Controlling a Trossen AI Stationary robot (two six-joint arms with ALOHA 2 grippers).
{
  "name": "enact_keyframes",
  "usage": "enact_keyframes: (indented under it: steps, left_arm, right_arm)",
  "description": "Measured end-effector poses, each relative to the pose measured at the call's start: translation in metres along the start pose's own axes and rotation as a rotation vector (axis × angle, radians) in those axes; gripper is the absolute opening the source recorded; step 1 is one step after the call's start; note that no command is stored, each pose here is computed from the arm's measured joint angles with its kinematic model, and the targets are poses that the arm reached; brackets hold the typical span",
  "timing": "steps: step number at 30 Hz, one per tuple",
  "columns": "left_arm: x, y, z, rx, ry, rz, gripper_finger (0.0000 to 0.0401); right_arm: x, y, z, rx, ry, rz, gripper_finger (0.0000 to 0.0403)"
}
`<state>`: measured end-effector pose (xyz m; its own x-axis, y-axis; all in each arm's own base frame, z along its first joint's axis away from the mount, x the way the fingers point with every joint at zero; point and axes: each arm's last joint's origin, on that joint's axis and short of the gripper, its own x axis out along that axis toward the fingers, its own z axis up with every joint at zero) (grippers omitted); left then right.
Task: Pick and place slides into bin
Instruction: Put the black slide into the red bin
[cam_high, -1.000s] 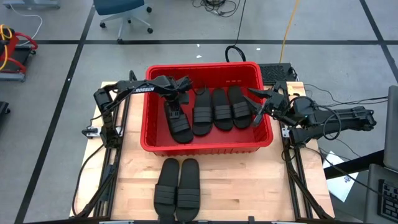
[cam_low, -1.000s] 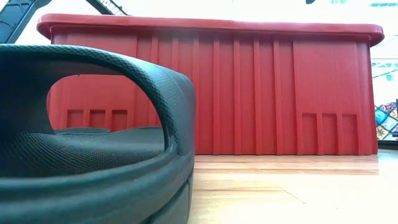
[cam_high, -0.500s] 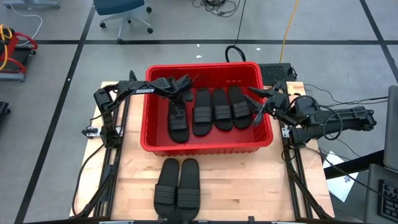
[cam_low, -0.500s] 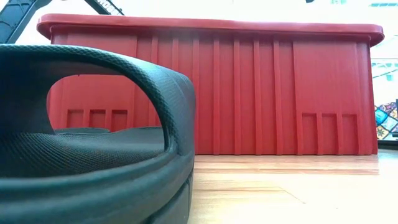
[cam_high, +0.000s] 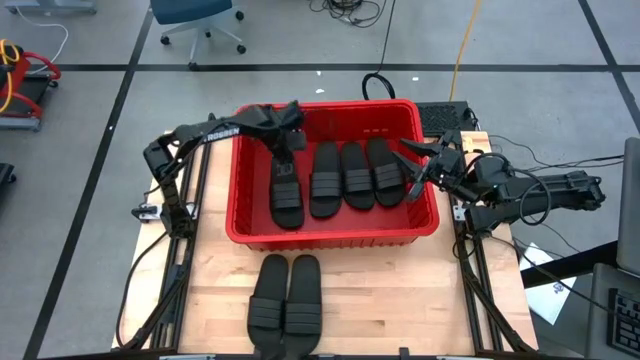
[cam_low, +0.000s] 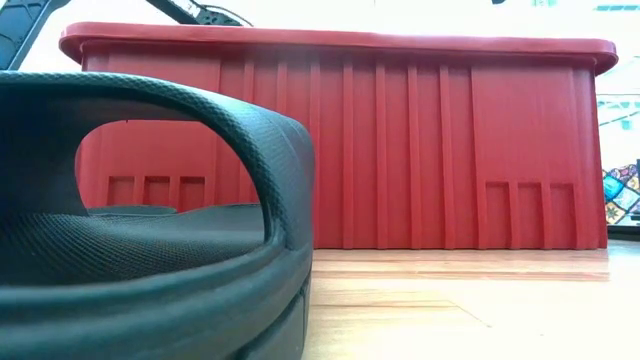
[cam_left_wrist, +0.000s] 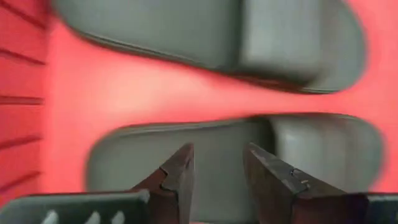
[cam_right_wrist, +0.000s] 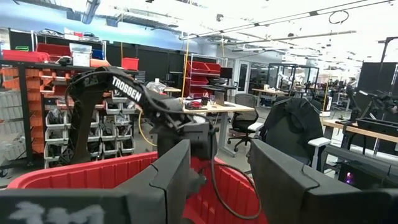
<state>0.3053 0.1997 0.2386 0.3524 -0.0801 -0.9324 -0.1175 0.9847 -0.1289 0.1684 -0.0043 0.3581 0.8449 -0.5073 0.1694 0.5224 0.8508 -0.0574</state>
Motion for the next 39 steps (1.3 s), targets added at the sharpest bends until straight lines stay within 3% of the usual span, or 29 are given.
enact_keyframes:
  steps: [4, 16, 24, 29, 39]
  left_arm:
    - [-0.008, 0.003, -0.012, -0.058, 0.021, -0.175, 0.0131]
    - [0.020, -0.005, -0.037, -0.086, 0.122, -0.283, 0.0131]
    - [0.022, -0.005, -0.039, -0.074, 0.127, -0.268, 0.0131]
    - [0.022, -0.008, -0.037, -0.082, 0.094, -0.338, 0.0131]
    - [0.027, -0.023, -0.031, 0.042, 0.126, -0.303, 0.0131]
  right_arm:
    - [0.000, 0.000, 0.000, -0.001, 0.001, 0.000, 0.0155]
    - [0.000, 0.000, 0.000, -0.002, 0.003, 0.001, 0.0155]
    - [0.000, 0.000, 0.000, -0.002, 0.003, 0.001, 0.0155]
    - [0.000, 0.000, 0.000, -0.003, 0.003, 0.001, 0.0155]
    - [0.000, 0.000, 0.000, -0.002, 0.003, 0.001, 0.0155]
